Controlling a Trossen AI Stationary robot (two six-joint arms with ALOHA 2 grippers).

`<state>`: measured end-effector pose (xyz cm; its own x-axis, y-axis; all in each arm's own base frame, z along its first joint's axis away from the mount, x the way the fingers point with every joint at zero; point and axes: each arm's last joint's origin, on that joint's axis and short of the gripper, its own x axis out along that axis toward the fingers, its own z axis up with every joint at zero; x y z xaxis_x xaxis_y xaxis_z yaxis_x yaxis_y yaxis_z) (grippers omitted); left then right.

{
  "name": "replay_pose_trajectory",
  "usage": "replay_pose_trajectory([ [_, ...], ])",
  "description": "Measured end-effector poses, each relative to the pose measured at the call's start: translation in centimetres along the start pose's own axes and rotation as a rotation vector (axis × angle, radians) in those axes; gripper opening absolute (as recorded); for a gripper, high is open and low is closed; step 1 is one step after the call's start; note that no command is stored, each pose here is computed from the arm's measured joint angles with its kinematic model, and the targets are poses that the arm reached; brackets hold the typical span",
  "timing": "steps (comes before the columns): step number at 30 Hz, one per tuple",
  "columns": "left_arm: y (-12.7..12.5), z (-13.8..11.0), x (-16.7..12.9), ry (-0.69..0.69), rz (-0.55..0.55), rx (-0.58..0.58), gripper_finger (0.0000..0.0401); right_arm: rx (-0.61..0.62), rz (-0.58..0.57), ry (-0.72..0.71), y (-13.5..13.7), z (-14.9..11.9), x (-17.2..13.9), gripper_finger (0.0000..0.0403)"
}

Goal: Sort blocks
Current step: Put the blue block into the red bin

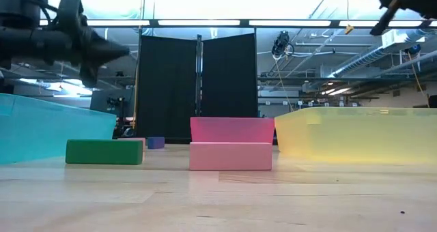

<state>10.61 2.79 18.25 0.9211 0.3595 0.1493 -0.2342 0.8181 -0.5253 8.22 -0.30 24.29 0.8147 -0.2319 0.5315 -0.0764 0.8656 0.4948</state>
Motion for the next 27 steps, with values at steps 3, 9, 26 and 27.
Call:
replay_pose_trajectory([
  [3, -0.2, 0.3, 0.0, -0.028, -0.033, -0.058, 0.0017, 0.055, -0.060, 0.120, -0.2, -1.5, 1.4, 0.0043],
  [9, -0.9, 0.5, 0.2, 0.022, -0.200, -0.114, 0.0017, 0.004, -0.105, 0.269, -0.3, -4.5, 4.4, 0.0043],
  [26, -6.5, 3.1, 2.2, 0.040, -0.681, -0.017, 0.0017, -0.195, 0.287, 0.383, 2.7, -6.3, 12.4, 0.0043],
  [27, -7.0, 3.5, 2.6, 0.005, -0.683, 0.025, 0.0017, -0.222, 0.292, 0.389, 2.7, -6.6, 12.6, 0.0043],
])
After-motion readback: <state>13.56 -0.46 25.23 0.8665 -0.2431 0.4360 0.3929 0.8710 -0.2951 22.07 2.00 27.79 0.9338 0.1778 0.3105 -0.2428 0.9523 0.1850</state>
